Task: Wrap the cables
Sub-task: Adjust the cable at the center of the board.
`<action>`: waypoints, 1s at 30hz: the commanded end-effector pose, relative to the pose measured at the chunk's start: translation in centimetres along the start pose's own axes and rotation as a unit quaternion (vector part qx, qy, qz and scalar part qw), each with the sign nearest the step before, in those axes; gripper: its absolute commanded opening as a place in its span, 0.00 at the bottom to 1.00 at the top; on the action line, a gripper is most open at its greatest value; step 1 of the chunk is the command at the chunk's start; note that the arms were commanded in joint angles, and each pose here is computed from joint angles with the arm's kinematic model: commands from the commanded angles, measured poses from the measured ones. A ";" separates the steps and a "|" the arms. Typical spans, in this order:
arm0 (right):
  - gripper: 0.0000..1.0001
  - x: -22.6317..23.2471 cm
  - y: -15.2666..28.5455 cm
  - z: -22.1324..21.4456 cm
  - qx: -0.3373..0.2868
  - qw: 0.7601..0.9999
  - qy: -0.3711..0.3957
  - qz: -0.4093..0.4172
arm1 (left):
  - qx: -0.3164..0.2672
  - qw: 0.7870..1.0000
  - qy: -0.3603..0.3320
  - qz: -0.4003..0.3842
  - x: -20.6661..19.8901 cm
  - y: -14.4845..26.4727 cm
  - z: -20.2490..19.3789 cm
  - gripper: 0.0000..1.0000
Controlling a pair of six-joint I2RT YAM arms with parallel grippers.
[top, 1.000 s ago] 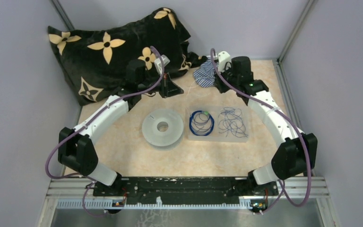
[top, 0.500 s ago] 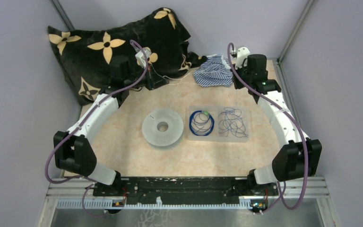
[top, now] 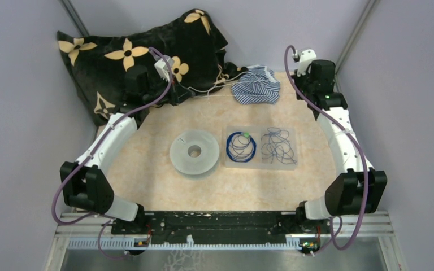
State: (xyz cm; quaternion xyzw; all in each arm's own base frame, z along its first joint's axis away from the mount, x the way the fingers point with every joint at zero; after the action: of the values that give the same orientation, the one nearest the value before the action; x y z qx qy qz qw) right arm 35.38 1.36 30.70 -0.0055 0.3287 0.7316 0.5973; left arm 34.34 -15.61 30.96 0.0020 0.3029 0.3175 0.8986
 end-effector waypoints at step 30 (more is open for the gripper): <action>0.04 -13.2 -0.8 -4.2 0.080 0.963 0.035 -0.255 | -0.044 0.994 -0.094 0.037 0.9 4.3 3.7 0.00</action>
State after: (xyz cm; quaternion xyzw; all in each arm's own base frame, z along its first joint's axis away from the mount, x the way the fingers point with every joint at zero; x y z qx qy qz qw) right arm 38.04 -8.64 30.78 -0.0476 0.3910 0.5920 0.7032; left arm 34.84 -11.71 31.79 0.0114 0.2451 0.3598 0.9002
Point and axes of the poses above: each gripper's point midway between its finger pads, its own y axis back along the fingers, its own x axis along the line the jaws close on, z = x × y, the point moved 8 cm from there along y, back along the fingers, and after that the axes turned 12 degrees about y, right-handed, at the moved point
